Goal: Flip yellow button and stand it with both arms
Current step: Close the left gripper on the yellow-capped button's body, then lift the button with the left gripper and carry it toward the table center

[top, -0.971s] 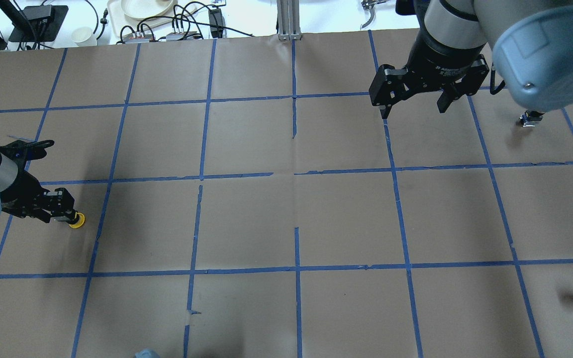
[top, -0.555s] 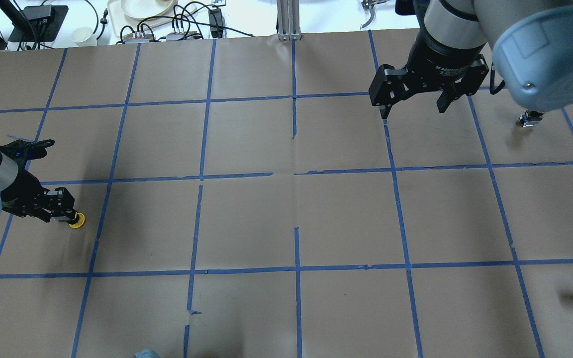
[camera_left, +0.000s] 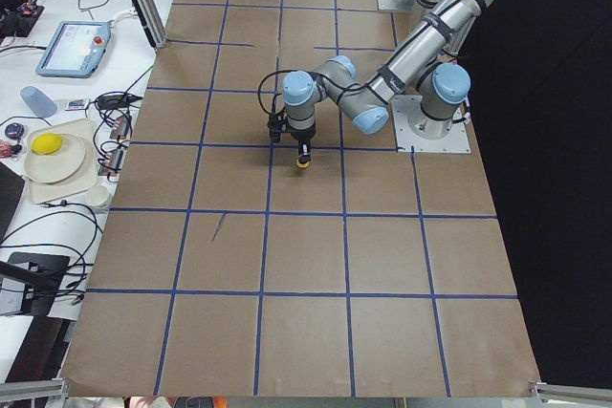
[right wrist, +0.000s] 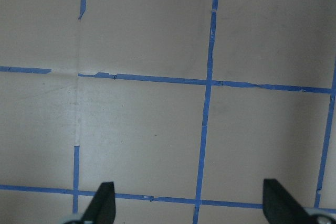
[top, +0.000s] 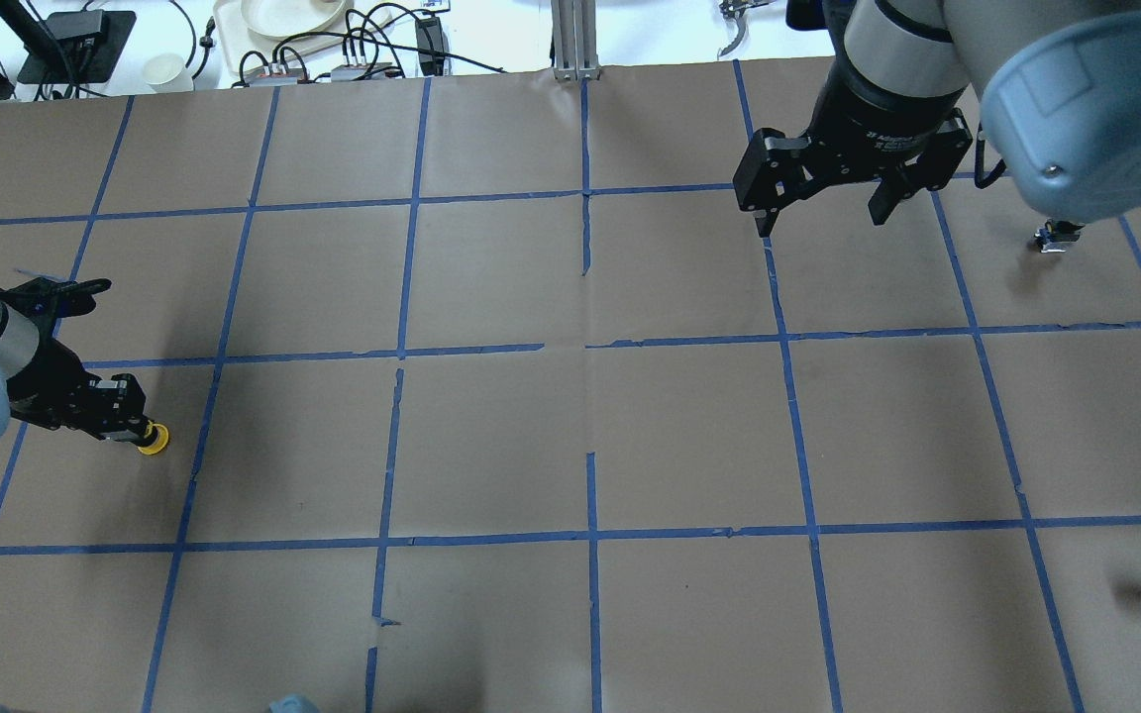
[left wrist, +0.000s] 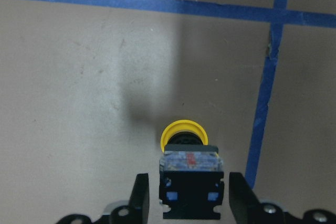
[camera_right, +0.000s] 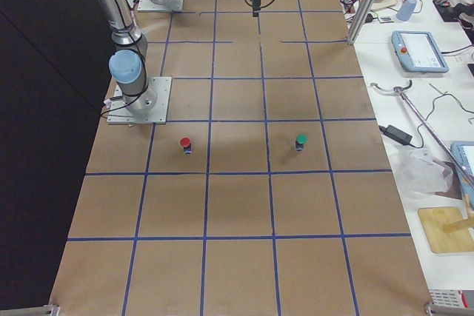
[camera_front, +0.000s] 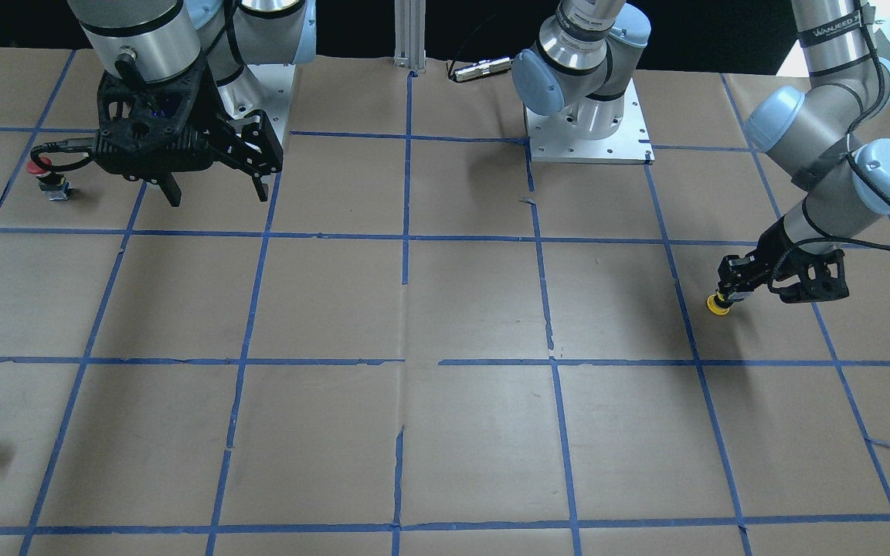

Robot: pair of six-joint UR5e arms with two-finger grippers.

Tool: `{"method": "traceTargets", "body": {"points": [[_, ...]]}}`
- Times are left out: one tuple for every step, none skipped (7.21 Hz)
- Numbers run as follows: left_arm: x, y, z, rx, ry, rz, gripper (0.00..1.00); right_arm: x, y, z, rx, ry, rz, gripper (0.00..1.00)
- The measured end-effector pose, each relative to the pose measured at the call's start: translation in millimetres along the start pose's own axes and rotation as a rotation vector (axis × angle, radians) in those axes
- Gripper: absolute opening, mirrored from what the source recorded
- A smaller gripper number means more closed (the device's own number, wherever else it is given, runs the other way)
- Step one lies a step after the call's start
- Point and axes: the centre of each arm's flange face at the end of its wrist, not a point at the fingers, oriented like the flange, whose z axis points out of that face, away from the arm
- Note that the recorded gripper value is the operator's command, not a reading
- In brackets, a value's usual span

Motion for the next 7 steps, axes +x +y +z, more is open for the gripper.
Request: {"method": "traceTargets", "body": {"points": [[0,0,0,0.000,-0.001,0.000,0.14,0,0,0,0.002,-0.001,0.000,1.00],[0,-1,0,0.000,-0.002,0.000,0.11,0,-1,0,0.003,-0.001,0.000,1.00],[0,-1,-2,0.002,-0.006,-0.001,0.11,0,-1,0,0.004,-0.002,0.001,1.00],[0,-2,-8,-0.002,-0.017,-0.003,0.10,0,-1,0,0.004,-0.002,0.002,1.00],[0,-6,-15,-0.020,-0.024,-0.011,0.10,0,-1,-1,0.004,-0.002,0.002,1.00],[1,-13,-28,-0.046,-0.014,-0.033,0.10,1,-1,-1,0.004,-0.002,0.001,1.00],[8,-24,-48,-0.072,0.005,-0.062,0.10,1,-1,-1,0.004,-0.002,0.001,1.00]]}}
